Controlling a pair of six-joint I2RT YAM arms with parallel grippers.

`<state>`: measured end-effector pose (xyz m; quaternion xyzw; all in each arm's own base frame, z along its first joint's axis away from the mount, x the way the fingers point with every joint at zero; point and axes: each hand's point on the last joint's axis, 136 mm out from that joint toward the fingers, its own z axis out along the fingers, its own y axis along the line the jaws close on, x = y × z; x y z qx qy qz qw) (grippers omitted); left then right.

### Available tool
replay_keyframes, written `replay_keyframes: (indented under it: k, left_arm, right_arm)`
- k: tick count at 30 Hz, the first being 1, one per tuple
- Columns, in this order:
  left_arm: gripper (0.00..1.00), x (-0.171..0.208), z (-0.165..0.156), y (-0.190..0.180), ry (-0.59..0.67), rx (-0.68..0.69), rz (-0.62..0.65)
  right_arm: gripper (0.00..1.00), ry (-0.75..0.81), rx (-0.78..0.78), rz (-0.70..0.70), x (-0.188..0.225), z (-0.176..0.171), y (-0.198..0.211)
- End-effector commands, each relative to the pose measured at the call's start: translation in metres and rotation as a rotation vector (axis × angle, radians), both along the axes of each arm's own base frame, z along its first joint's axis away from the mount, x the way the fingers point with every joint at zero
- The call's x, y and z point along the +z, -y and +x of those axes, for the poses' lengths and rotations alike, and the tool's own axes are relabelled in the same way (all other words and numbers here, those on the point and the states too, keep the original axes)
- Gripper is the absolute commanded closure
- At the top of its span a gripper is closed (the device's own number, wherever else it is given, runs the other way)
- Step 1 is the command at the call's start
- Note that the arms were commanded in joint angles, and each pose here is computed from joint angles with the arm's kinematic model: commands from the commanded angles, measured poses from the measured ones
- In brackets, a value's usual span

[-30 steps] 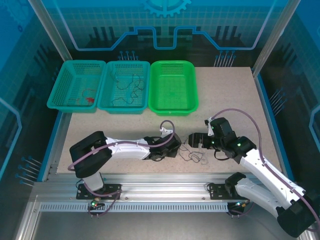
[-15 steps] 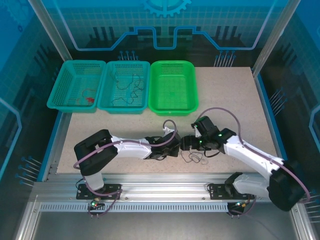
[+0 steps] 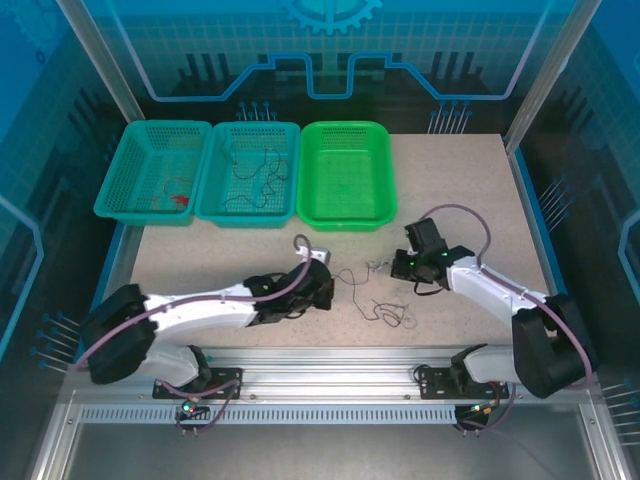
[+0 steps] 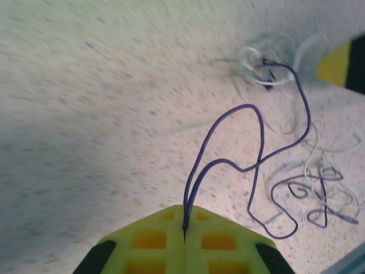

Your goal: Untangle the cables

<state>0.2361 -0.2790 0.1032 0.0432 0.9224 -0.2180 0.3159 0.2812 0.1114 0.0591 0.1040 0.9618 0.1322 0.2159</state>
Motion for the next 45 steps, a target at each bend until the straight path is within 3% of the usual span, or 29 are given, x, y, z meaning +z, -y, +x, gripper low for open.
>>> replay_keyframes:
  k: [1, 11, 16, 17, 18, 20, 21, 25, 28, 37, 42, 45]
  left_arm:
    - [1.00, 0.008, 0.005, -0.056, 0.016, 0.123, 0.058]
    - [1.00, 0.040, 0.004, -0.163, 0.048, 0.370, 0.032]
    - [1.00, 0.047, -0.002, -0.177, 0.058, 0.396, -0.026]
    - [1.00, 0.048, -0.003, -0.169, 0.056, 0.361, -0.047]
    - [1.00, 0.049, -0.002, -0.162, 0.055, 0.329, -0.071]
    - [1.00, 0.052, -0.001, -0.149, 0.044, 0.279, -0.106]
    - [1.00, 0.055, 0.001, -0.143, 0.042, 0.258, -0.118]
    - [1.00, 0.073, 0.004, -0.133, 0.062, 0.209, -0.136]
    - [1.00, 0.085, 0.006, -0.132, 0.093, 0.197, -0.134]
    - [1.00, 0.088, 0.004, -0.141, 0.093, 0.234, -0.119]
    - [1.00, 0.084, -0.003, -0.144, 0.080, 0.238, -0.126]
    - [1.00, 0.083, -0.006, -0.146, 0.079, 0.240, -0.124]
  right_arm:
    - [1.00, 0.041, -0.105, -0.021, 0.005, 0.002, 0.034]
    - [1.00, 0.117, -0.318, -0.011, 0.026, -0.007, 0.090]
    - [1.00, 0.173, -0.312, 0.009, 0.039, -0.008, 0.090]
    - [1.00, 0.174, -0.254, 0.038, 0.039, -0.006, 0.078]
    - [0.90, 0.169, -0.177, 0.069, 0.039, -0.004, 0.062]
    - [0.61, 0.126, -0.057, 0.064, 0.040, -0.008, 0.036]
    - [0.51, 0.128, 0.026, 0.043, 0.045, -0.010, 0.020]
    - [0.36, 0.240, 0.336, 0.039, 0.073, -0.026, -0.058]
    - [0.36, 0.236, 0.461, 0.089, 0.079, -0.038, -0.111]
    - [0.35, 0.125, 0.535, 0.246, 0.045, -0.031, -0.240]
    - [0.30, 0.068, 0.526, 0.261, 0.009, -0.017, -0.275]
    - [0.41, 0.036, 0.474, 0.241, -0.014, -0.007, -0.277]
